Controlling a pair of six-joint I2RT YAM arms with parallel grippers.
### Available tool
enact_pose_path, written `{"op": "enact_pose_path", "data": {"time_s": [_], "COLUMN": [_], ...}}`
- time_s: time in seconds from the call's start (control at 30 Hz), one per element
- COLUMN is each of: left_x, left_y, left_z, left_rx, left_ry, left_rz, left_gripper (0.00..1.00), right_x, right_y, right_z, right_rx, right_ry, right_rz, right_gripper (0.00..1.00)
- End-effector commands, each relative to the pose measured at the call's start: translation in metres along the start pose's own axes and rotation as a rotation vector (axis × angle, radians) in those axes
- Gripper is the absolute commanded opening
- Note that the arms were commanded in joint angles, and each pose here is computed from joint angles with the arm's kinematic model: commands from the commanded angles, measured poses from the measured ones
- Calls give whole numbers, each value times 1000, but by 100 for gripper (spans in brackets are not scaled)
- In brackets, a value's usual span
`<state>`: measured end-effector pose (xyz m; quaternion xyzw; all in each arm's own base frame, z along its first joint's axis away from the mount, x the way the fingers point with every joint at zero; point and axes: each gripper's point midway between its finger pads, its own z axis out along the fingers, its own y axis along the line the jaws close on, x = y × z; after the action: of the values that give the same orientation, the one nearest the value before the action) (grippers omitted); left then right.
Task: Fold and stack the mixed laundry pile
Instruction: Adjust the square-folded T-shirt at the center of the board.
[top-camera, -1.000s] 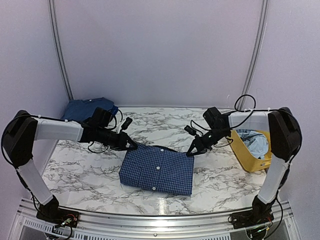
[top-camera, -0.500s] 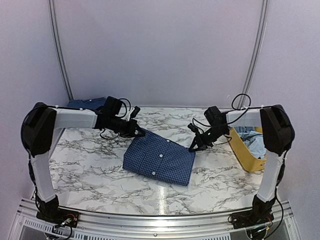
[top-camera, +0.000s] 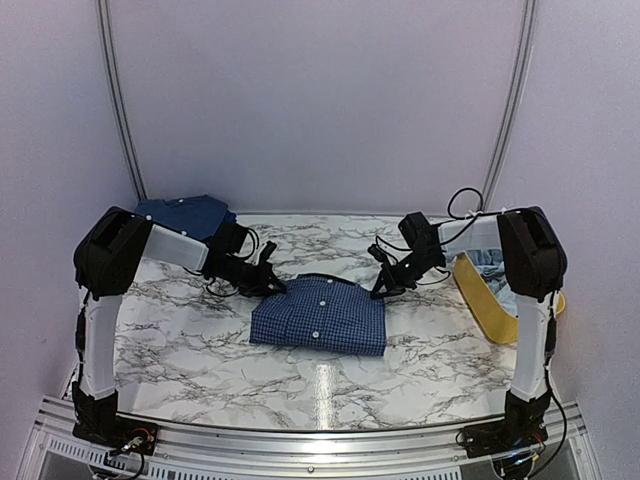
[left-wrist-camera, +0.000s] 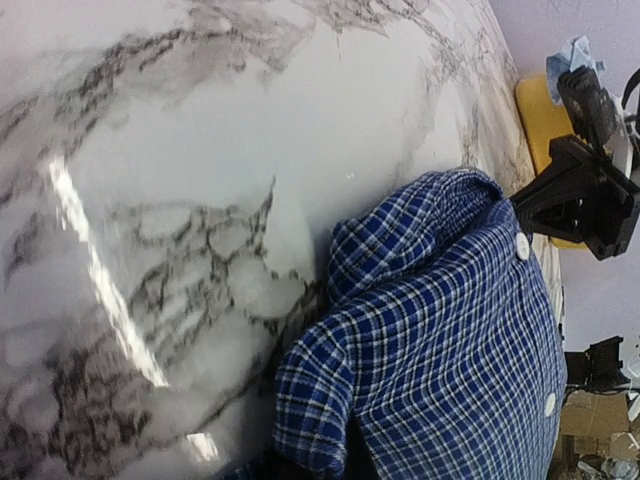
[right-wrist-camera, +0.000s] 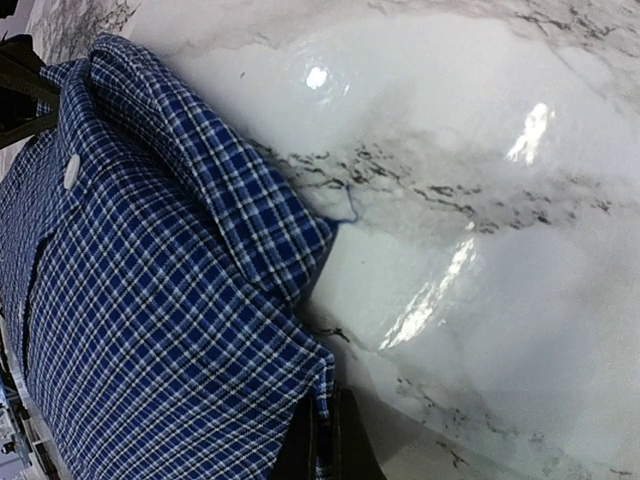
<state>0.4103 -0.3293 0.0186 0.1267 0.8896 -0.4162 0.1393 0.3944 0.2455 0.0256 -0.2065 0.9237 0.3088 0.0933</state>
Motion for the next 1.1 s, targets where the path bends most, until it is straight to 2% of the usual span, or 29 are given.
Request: {"op": "enact_pose_path", "data": {"time_s": [0.0, 0.2, 0.3, 0.5, 0.67, 0.73, 0.77, 0.8, 0.87, 0.9, 0.97, 1.07], "left_x": [57, 42, 28, 31, 30, 22, 17, 11, -8, -18, -38, -65], "left_y": [19, -24, -31, 8, 39, 43, 42, 40, 30, 22, 1, -42], "left_z": [-18, -57, -64, -40, -28, -30, -35, -41, -63, -75, -104, -152], "left_rx": [-82, -49, -48, -101, -198, -224, -232, -247, -286, -306, -346, -367], "left_ry": [109, 12, -27, -7, -16, -39, -54, -77, -144, -176, -237, -346], "left_rz": [-55, 45, 60, -31, -71, -73, -71, -64, -24, 6, 65, 177], "left_gripper": [0, 0, 0, 0, 4, 20, 34, 49, 78, 96, 99, 99], "right_x": [29, -4, -17, -10, -22, -32, -38, -48, -63, -72, -90, -114], "right_y": [0, 49, 59, 26, 7, 5, 4, 3, 5, 7, 16, 45], "right_z": [-11, -52, -56, -15, 4, 1, -3, -11, -32, -46, -78, -129], "right_rx": [59, -26, -48, -11, 38, 62, 80, 105, 136, 150, 173, 180], "right_ry": [51, -66, -91, -24, -39, -61, -71, -93, -140, -172, -245, -356], "right_rz": [-4, -54, -79, -37, -16, -17, -18, -23, -32, -38, -67, -140], "right_gripper": [0, 0, 0, 0, 0, 0, 0, 7, 28, 38, 57, 73]}}
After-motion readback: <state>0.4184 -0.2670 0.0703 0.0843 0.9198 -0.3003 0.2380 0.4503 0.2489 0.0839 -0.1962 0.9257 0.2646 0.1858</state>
